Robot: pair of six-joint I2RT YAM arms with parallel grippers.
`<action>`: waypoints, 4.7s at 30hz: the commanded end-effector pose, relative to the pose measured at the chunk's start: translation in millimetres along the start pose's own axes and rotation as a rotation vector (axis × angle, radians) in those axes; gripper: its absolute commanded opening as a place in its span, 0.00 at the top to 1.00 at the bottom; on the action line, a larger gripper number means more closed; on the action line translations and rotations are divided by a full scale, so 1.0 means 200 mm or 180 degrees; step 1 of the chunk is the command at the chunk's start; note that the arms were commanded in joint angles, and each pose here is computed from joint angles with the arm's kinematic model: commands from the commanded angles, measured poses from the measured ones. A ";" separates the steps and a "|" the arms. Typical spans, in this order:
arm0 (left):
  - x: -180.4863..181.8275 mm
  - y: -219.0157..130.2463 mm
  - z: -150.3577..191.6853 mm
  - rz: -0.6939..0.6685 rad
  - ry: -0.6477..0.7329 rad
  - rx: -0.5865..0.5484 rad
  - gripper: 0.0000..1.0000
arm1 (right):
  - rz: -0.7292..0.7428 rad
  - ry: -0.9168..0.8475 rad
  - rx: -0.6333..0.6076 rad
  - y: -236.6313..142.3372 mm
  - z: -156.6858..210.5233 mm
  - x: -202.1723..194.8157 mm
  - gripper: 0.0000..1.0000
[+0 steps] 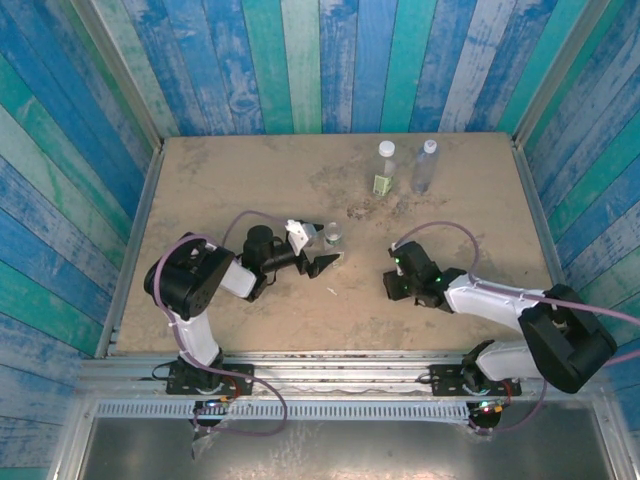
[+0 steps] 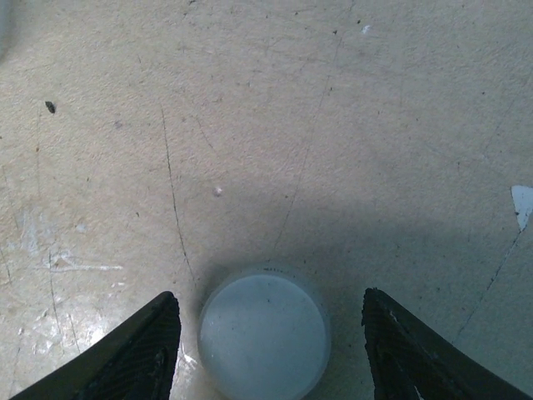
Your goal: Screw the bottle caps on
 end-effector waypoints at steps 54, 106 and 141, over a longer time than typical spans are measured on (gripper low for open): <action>-0.11 0.14 0.18 0.0671 -0.0193 0.0420 0.25 | 0.0108 -0.0074 0.0054 -0.01 -0.03 0.00 0.53; -0.18 0.14 0.14 0.0787 -0.0076 0.0342 0.08 | -0.0275 -0.0351 -0.0085 -0.30 -0.45 0.19 0.56; -0.12 0.09 0.10 0.0600 -0.0002 0.0067 0.26 | -0.0343 -0.0355 -0.0086 -0.28 -0.49 0.22 0.56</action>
Point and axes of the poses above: each hand's point on the last joint's axis, 136 mm out from that joint toward the fingers, its own y axis out along the fingers, its own x axis along the line the jaws close on, z = x × y, the point moved 2 cm from there along -y, back along the fingers, and after that the axes turned 1 degree about y, right-handed, at the moved point
